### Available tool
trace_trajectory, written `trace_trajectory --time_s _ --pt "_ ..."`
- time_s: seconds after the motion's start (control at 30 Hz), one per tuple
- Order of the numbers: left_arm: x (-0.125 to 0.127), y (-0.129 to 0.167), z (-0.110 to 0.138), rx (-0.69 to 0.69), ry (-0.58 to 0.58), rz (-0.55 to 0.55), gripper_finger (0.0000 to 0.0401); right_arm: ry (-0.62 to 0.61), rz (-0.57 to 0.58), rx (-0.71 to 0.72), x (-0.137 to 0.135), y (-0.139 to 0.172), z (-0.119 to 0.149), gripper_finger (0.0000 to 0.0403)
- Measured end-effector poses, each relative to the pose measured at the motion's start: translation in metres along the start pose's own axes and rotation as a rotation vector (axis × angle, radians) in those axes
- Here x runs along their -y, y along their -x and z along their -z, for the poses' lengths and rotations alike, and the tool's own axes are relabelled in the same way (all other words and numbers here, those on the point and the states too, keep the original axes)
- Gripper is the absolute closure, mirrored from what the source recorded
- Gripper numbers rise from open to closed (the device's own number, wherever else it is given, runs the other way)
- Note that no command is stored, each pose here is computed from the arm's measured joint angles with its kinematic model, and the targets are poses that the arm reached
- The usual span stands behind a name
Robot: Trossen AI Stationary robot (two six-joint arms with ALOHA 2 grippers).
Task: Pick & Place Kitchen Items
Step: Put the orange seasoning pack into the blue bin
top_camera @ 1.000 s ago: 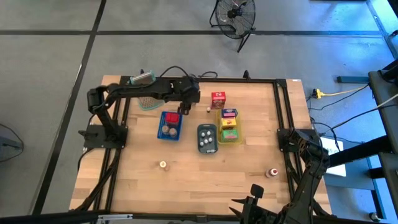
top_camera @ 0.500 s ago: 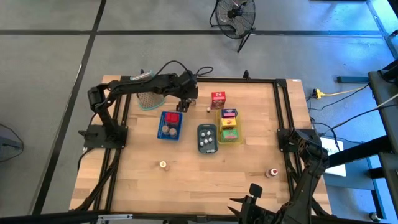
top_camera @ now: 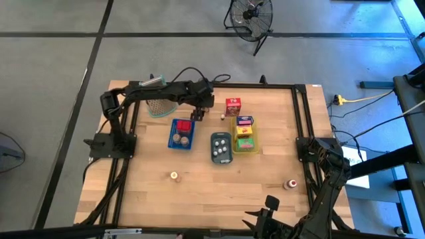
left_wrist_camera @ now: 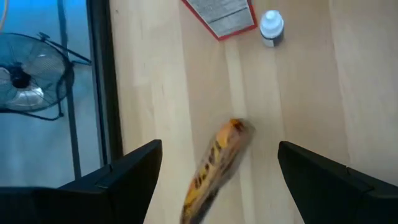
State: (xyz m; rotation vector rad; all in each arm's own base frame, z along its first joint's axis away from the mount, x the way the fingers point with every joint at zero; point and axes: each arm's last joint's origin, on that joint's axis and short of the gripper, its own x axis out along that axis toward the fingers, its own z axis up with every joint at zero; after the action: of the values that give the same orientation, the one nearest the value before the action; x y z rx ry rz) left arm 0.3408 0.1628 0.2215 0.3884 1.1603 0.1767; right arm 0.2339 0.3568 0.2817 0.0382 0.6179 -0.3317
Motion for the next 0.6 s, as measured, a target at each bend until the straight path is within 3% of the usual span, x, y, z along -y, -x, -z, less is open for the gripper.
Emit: trace_trajectory --time_s 0.23,0.6 --pt "0.000 -0.017 0.003 -0.041 -0.012 -0.009 0.0084 0.012 0.000 0.000 0.000 0.000 0.000 0.0272" --pt "-0.009 -0.019 0.009 -0.028 0.051 0.001 0.0084 0.016 0.003 -0.002 0.000 -0.002 -0.001 0.0272"
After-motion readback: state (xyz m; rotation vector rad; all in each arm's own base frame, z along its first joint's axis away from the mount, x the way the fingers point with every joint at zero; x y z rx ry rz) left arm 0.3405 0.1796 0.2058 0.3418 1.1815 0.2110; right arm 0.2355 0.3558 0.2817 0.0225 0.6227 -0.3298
